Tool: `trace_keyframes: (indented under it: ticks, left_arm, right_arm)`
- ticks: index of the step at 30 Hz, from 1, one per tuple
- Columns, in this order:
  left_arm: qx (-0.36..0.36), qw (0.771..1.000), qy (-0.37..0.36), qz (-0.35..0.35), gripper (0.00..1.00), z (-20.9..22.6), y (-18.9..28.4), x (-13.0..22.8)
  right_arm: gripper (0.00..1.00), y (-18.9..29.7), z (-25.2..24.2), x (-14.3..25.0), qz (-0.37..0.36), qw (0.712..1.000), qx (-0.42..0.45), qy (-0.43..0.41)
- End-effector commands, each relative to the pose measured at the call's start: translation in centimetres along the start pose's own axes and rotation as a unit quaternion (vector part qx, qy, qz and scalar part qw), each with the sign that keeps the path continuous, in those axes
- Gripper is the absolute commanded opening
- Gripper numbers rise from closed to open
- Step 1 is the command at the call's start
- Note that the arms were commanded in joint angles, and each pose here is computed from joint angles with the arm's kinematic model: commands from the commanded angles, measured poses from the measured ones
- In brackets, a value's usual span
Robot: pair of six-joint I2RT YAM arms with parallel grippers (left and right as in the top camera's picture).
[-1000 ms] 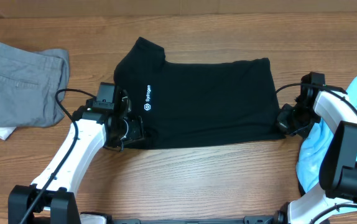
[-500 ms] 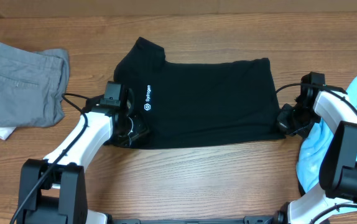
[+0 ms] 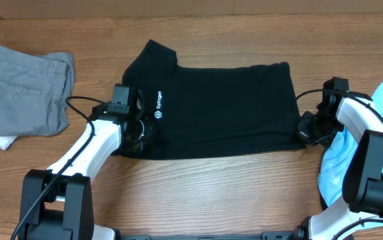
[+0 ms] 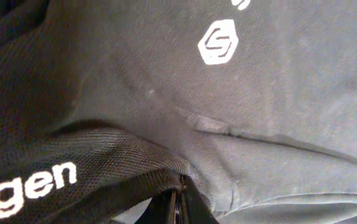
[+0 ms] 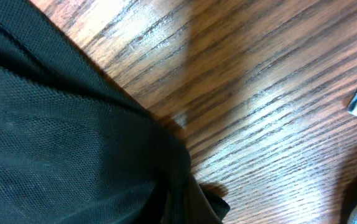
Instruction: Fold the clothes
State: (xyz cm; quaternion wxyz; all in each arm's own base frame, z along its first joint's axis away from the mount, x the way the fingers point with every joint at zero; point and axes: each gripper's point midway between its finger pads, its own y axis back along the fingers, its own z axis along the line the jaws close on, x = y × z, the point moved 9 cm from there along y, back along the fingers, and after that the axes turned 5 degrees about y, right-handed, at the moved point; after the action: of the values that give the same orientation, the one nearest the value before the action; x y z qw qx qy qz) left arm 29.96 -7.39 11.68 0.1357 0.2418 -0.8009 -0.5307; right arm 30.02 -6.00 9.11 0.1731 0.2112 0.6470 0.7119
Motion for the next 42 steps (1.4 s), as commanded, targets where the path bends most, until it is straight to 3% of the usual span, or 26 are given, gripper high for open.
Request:
trace_keyframes:
  ticks: [1,5,7,10,11,12,23,25,27,29,34,38,40,42]
  left_arm:
    - [0.029,0.999,-0.019,-0.030,0.04,-1.6,1.5,-2.1]
    - [0.066,0.992,-0.015,-0.105,0.05,-2.5,3.8,-5.9]
    - [0.071,0.989,-0.011,-0.129,0.11,-2.4,4.1,-6.9]
    - [0.076,0.989,-0.011,-0.130,0.70,-2.3,4.1,-7.1]
    - [0.075,0.989,-0.010,-0.123,0.81,-2.2,4.0,-6.9]
    - [0.074,0.991,-0.013,-0.114,0.84,-2.1,4.0,-6.6]
    - [-0.011,0.999,-0.036,-0.003,0.76,0.5,3.3,-3.2]
    - [-0.013,0.999,-0.036,-0.007,0.69,0.5,3.3,-3.3]
    - [-0.011,0.999,-0.039,-0.012,0.52,0.4,3.3,-3.4]
    - [-0.011,0.999,-0.039,-0.015,0.42,0.4,3.1,-3.6]
    - [-0.032,0.999,-0.036,0.005,0.50,0.8,1.3,-3.5]
    - [-0.034,0.998,-0.042,0.012,0.49,0.6,0.4,-3.3]
    - [-0.033,0.998,-0.045,0.010,0.39,0.5,0.2,-3.4]
    - [-0.028,0.998,-0.048,0.003,0.14,0.3,0.2,-3.6]
  right_arm:
    - [0.04,-0.7,-0.9,0.1,-0.001,0.999,0.033,-0.007]
    - [0.04,-0.7,-0.9,0.1,-0.001,0.999,0.033,-0.007]
    - [0.04,-0.7,-0.9,0.1,-0.001,0.999,0.032,-0.007]
    - [0.04,-0.7,-0.9,0.1,-0.001,0.999,0.033,-0.007]
    - [0.04,-0.7,-0.9,0.1,-0.001,0.999,0.033,-0.007]
    - [0.04,-0.7,-0.9,0.1,-0.001,0.999,0.033,-0.007]
    - [0.04,-0.7,-0.9,0.0,-0.002,0.999,0.032,-0.007]
    - [0.04,-0.7,-0.9,0.0,-0.002,0.999,0.032,-0.007]
    - [0.04,-0.7,-0.9,0.1,-0.001,0.999,0.033,-0.007]
    - [0.04,-0.7,-0.9,0.1,-0.001,0.999,0.033,-0.007]
    - [0.04,-0.7,-0.9,0.1,-0.001,0.999,0.033,-0.007]
    - [0.04,-0.7,-0.9,0.1,-0.001,0.999,0.033,-0.007]
    - [0.04,-0.7,-0.9,0.1,-0.001,0.999,0.033,-0.007]
    - [0.04,-0.7,-0.9,0.1,-0.001,0.999,0.033,-0.005]
